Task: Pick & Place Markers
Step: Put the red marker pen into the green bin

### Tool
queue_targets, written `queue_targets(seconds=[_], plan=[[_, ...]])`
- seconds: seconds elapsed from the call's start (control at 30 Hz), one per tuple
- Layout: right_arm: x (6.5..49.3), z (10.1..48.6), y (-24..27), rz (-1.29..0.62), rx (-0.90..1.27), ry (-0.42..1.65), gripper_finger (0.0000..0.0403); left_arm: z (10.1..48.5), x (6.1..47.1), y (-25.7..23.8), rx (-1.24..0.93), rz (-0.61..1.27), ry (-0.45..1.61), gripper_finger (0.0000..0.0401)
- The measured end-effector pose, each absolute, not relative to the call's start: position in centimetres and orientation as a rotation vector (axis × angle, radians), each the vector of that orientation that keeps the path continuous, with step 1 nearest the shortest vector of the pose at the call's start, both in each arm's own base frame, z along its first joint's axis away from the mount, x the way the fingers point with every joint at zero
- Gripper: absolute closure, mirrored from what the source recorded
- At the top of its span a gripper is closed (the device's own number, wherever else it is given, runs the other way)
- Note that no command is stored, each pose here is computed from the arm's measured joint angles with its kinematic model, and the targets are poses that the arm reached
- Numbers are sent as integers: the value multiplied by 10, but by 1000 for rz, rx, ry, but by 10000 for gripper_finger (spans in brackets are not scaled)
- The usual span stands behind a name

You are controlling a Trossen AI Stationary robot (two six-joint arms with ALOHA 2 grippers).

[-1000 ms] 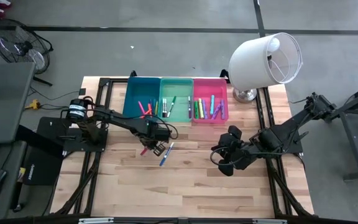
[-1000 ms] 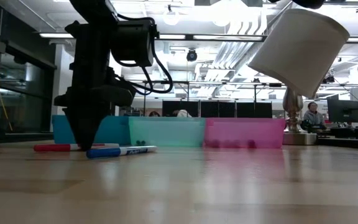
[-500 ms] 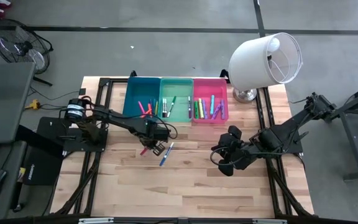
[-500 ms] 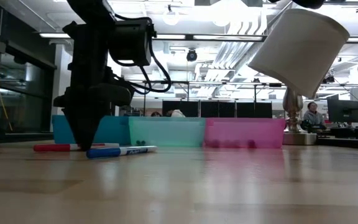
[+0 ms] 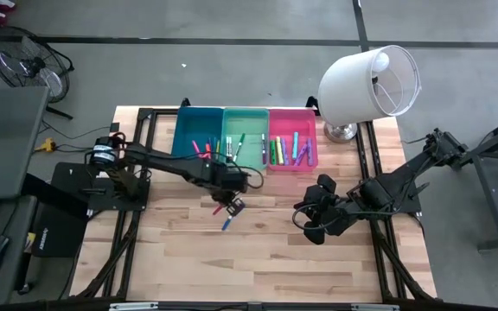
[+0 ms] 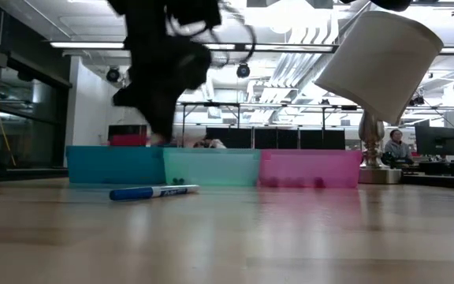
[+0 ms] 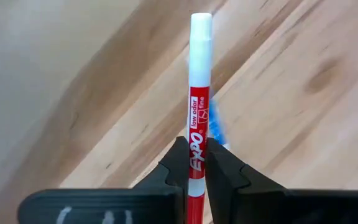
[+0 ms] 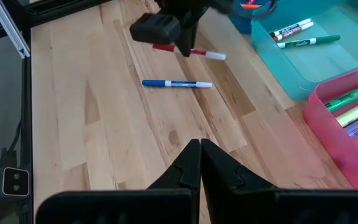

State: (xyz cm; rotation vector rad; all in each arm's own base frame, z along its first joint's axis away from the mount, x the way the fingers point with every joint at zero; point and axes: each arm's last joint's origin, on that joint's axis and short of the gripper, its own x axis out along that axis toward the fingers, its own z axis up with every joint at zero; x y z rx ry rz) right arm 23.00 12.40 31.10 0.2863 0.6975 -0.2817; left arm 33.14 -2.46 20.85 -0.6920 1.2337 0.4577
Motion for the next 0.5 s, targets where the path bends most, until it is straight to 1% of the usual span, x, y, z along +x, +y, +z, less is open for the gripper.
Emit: queue_targets(seconds=[0.1, 0.27, 0.37, 0.5], plan=[[230, 311, 124, -282, 286, 698, 403, 232, 341, -19, -672, 469, 1168, 378], [230, 311, 124, -284, 285, 696, 403, 268, 352, 5, -653, 471, 1062, 378], [230, 311, 124, -284, 285, 696, 403, 280, 355, 28, -672, 507, 1003, 378], [230, 311, 124, -285, 284, 695, 403, 286, 352, 63, -714, 594, 952, 378]])
